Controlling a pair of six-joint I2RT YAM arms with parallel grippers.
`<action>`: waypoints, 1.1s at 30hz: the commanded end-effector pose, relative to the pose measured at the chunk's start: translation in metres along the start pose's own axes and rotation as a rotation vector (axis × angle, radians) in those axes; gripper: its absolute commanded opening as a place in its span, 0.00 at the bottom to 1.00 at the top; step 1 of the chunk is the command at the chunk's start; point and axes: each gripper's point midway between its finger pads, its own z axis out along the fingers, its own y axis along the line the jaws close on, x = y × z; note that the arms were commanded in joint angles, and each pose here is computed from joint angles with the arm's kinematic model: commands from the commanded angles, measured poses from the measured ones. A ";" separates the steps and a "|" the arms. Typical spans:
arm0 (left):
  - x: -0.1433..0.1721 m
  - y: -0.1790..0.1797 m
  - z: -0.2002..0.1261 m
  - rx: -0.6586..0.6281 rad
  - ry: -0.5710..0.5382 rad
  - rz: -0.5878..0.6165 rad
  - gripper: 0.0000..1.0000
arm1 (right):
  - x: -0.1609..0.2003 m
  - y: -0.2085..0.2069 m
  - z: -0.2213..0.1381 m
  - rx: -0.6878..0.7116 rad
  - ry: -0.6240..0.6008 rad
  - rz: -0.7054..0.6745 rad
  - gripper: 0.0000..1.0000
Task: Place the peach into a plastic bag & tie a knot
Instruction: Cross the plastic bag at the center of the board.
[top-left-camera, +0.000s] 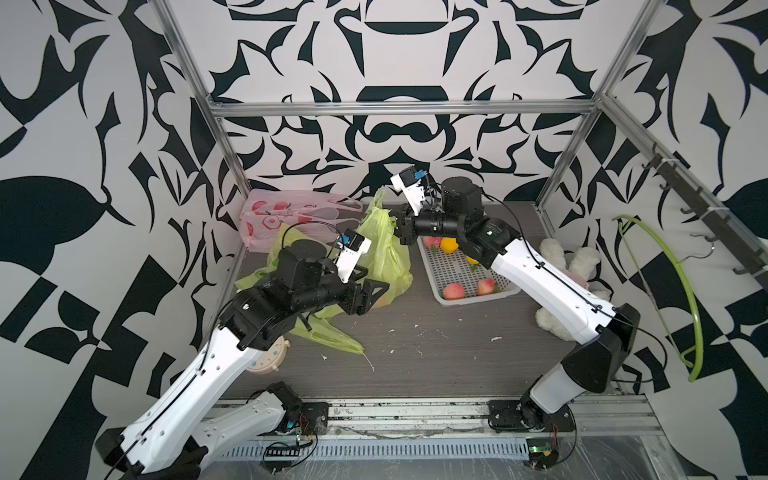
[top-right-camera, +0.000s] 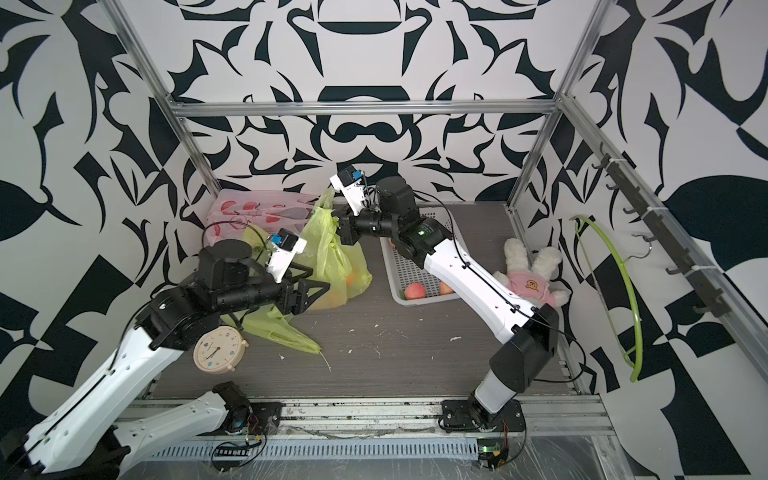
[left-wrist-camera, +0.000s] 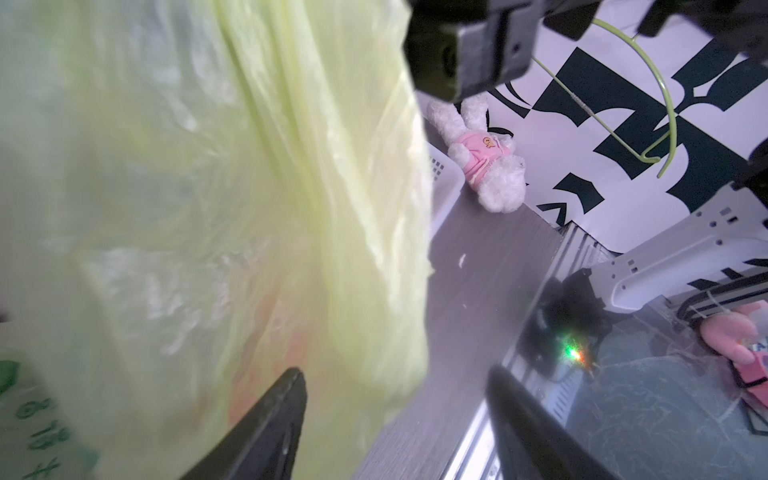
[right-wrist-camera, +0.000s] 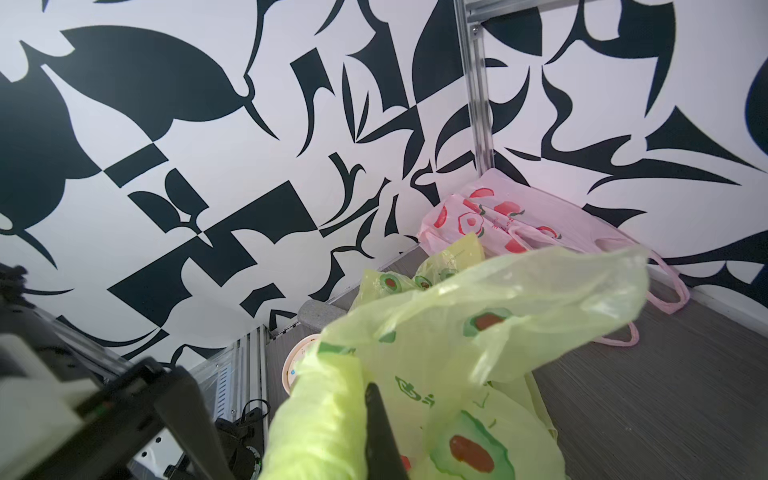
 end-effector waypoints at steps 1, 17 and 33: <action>0.006 0.013 -0.030 -0.094 0.020 0.019 0.75 | -0.013 0.015 -0.008 -0.050 -0.013 -0.045 0.00; -0.040 0.081 0.006 -0.069 -0.093 -0.008 0.84 | -0.004 0.032 -0.020 -0.098 0.043 -0.035 0.00; -0.006 0.063 0.026 0.108 0.005 -0.123 0.00 | 0.005 0.017 -0.024 -0.033 0.069 -0.036 0.00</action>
